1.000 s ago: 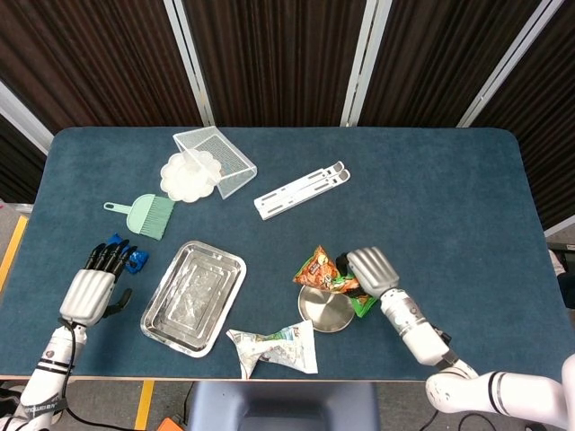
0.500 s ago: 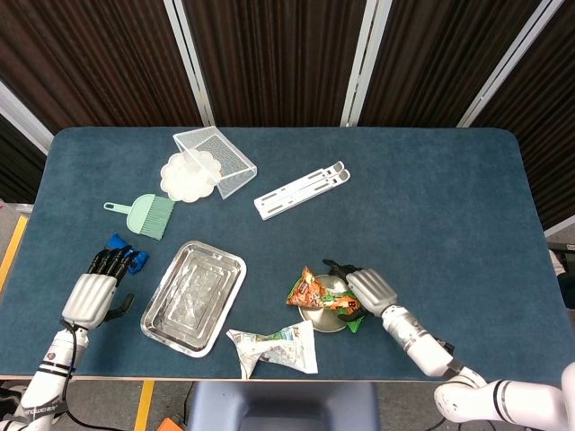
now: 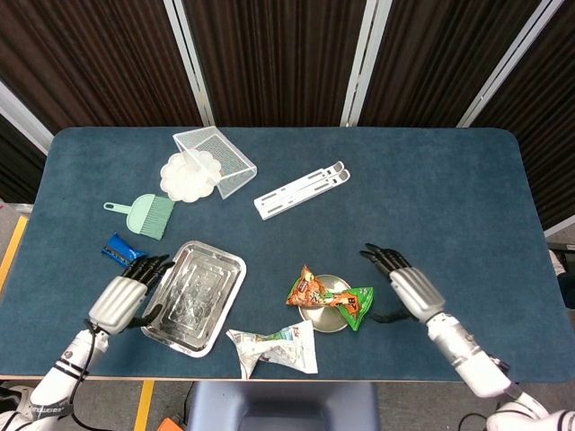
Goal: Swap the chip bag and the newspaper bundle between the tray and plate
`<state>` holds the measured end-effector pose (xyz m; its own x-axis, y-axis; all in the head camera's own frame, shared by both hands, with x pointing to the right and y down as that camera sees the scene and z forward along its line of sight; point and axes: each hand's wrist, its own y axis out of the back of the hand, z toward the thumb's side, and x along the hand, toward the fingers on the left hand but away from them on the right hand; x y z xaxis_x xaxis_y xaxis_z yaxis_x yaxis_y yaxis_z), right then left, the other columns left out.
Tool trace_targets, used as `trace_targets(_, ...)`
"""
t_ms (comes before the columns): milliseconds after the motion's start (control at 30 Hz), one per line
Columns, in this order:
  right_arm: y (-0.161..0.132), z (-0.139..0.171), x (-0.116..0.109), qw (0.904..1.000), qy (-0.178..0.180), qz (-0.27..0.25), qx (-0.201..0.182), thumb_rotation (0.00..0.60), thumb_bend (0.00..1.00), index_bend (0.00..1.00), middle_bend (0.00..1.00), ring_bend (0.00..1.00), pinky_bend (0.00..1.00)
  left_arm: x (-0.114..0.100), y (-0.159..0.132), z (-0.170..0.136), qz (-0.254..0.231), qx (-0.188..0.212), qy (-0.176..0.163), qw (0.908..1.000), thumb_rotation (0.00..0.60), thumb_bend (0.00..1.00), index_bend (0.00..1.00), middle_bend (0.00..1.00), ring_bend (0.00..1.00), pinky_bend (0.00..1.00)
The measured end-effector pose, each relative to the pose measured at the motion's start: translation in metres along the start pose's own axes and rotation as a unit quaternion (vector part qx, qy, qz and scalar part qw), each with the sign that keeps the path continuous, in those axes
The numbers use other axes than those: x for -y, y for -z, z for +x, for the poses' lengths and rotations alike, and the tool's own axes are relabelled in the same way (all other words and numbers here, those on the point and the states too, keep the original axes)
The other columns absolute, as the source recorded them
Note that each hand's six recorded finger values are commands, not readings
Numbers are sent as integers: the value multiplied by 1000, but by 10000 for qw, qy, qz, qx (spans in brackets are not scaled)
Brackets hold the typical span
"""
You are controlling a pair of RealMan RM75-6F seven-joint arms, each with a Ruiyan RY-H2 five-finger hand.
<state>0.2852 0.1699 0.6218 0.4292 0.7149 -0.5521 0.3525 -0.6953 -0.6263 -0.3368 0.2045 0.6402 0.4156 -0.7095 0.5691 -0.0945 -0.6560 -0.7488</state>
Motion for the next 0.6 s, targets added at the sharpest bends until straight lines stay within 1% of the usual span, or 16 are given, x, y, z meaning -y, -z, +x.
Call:
trace_targets(33, 5, 11, -7, 9998, 216, 18, 32, 600, 41, 0, 0, 0, 0, 2, -5, 1, -85, 88, 84, 9999, 600, 426, 0, 0, 0, 0)
trace_targets(100, 16, 31, -17, 9984, 534, 92, 139, 600, 40, 0, 0, 0, 0, 5, -12, 2, -266, 203, 229, 9992, 600, 425, 0, 0, 0, 0)
trace_targets(133, 25, 45, -21, 9969, 723, 168, 248, 600, 40, 0, 0, 0, 0, 7, -18, 3, -426, 283, 345, 9981, 600, 424, 0, 0, 0, 0)
trace_targets(167, 32, 57, -23, 9957, 831, 230, 342, 600, 40, 0, 0, 0, 0, 9, -22, 3, -561, 353, 438, 9968, 600, 422, 0, 0, 0, 0)
trace_targets(233, 46, 79, -24, 9939, 919, 335, 507, 600, 40, 0, 0, 0, 0, 13, -35, 5, -894, 554, 650, 9923, 600, 415, 0, 0, 0, 0)
trace_targets(267, 48, 83, -24, 9939, 913, 339, 508, 600, 40, 0, 0, 0, 0, 15, -42, 6, -1041, 651, 731, 9897, 600, 413, 0, 0, 0, 0)
trace_targets(400, 46, 90, -30, 9948, 923, 218, 379, 600, 40, 0, 0, 0, 0, 21, -69, 10, -1704, 1035, 1043, 9743, 600, 423, 0, 0, 0, 0)
trace_targets(433, 47, 92, -33, 9946, 962, 149, 358, 600, 40, 0, 0, 0, 0, 24, -78, 11, -1893, 1145, 1152, 9684, 600, 424, 0, 0, 0, 0)
trace_targets(533, 50, 96, -42, 9931, 1115, 56, 371, 600, 40, 0, 0, 0, 0, 35, -100, 15, -2235, 1402, 1437, 9538, 600, 422, 0, 0, 0, 0)
trace_targets(600, 52, 96, -45, 9922, 1175, 96, 407, 600, 40, 0, 0, 0, 0, 44, -112, 16, -2314, 1529, 1578, 9477, 600, 419, 0, 0, 0, 0)
